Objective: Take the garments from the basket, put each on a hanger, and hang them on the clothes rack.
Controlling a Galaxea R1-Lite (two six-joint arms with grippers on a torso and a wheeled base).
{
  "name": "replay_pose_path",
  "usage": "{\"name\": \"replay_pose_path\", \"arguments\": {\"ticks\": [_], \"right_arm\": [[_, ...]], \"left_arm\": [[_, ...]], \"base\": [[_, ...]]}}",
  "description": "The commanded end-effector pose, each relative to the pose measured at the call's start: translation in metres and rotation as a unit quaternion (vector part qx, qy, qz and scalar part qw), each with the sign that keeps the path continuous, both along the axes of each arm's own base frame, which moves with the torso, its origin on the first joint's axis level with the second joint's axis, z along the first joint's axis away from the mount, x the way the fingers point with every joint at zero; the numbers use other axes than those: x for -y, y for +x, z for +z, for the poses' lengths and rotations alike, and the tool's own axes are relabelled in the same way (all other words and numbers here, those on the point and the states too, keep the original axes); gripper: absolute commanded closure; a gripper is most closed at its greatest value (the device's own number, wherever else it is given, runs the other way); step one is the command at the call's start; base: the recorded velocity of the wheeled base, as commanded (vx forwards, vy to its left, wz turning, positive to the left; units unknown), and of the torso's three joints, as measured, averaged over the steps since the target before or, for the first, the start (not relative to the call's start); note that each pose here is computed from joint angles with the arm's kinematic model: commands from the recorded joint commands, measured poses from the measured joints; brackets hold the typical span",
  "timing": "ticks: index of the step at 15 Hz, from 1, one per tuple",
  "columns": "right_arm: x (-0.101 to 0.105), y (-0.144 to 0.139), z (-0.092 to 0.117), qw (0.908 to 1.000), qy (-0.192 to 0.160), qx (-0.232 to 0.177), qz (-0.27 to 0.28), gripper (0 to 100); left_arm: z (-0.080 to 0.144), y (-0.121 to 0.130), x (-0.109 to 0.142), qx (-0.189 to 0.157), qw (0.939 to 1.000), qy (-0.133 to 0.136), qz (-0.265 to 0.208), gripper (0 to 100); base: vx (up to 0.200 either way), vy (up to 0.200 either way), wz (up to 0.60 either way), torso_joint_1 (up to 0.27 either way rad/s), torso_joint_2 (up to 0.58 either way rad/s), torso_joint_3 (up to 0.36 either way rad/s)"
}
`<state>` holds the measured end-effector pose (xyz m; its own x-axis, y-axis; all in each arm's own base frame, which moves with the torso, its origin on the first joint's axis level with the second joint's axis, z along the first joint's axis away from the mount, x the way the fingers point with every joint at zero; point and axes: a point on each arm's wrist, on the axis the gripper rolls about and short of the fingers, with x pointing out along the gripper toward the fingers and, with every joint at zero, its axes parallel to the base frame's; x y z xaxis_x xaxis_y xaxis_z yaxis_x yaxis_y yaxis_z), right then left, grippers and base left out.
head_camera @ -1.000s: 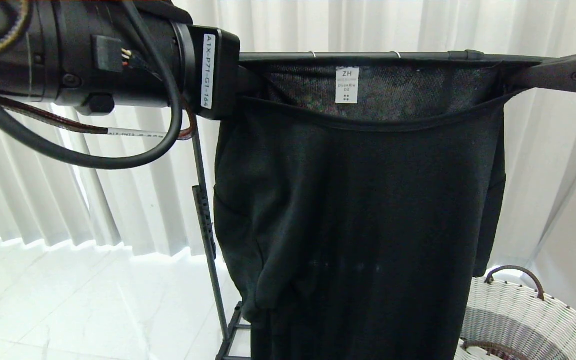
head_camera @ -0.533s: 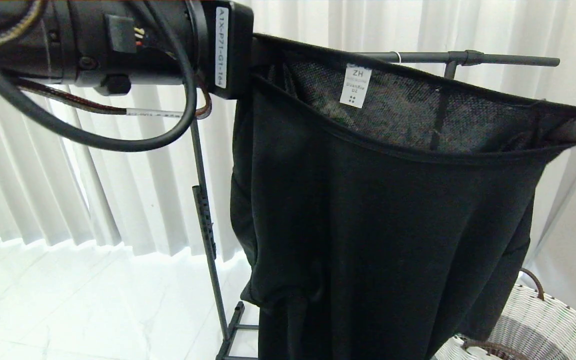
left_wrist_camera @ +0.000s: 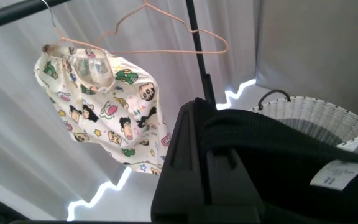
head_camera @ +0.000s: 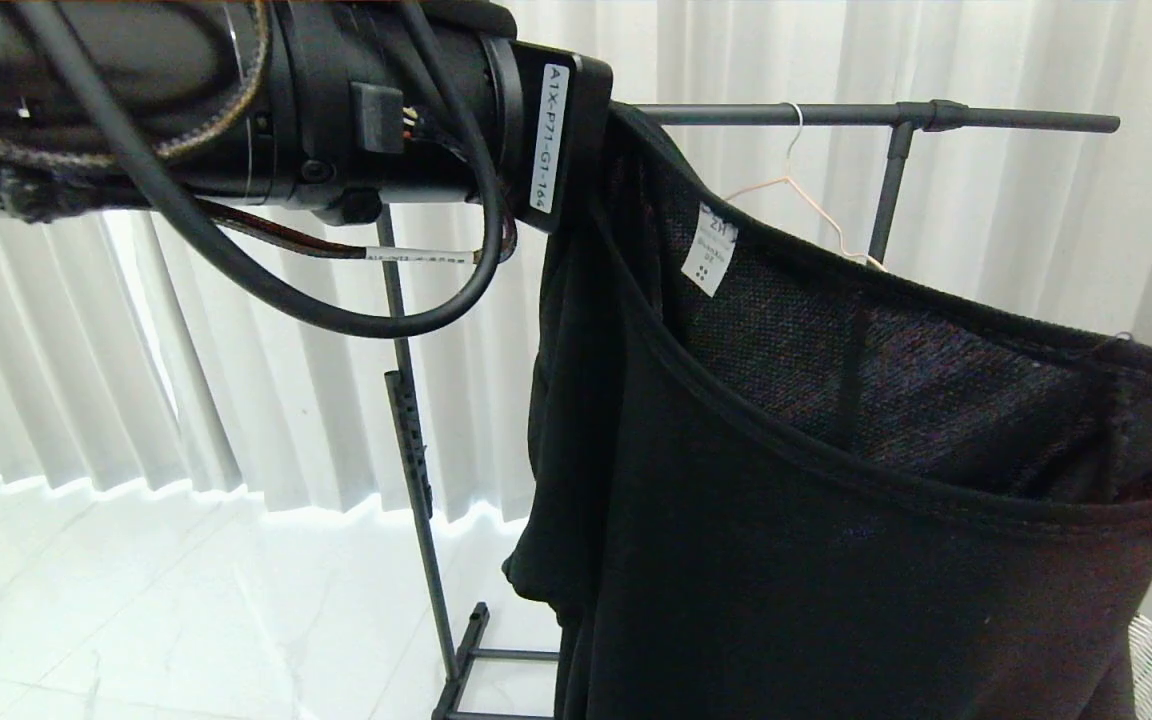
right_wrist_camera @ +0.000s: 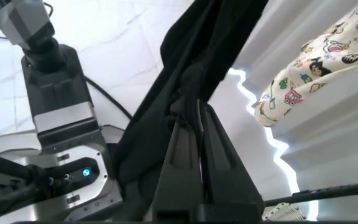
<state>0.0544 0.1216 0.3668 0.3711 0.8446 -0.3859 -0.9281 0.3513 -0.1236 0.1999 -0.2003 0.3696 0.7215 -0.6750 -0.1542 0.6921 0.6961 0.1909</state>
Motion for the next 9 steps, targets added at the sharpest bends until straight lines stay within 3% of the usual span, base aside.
{"name": "replay_pose_path", "arguments": {"ticks": [1, 6, 9], "right_arm": [[-0.005, 0.001, -0.002, 1.0000, -0.006, -0.002, 0.005, 100], [-0.003, 0.001, -0.001, 1.0000, -0.005, 0.001, -0.008, 100], [0.005, 0.011, -0.001, 0.9974, -0.007, 0.010, -0.071, 100]], "left_arm": [[-0.001, 0.000, 0.000, -0.001, 1.0000, 0.001, 0.000, 100], [-0.005, -0.009, -0.009, -0.007, 0.9999, 0.008, 0.001, 100], [-0.018, -0.034, -0.033, -0.027, 0.9993, 0.027, -0.001, 100]], "base": [[0.000, 0.000, 0.00, 0.000, 0.00, 0.000], [0.000, 0.000, 0.00, 0.000, 0.00, 0.000], [0.000, 0.000, 0.00, 0.000, 0.00, 0.000]]}}
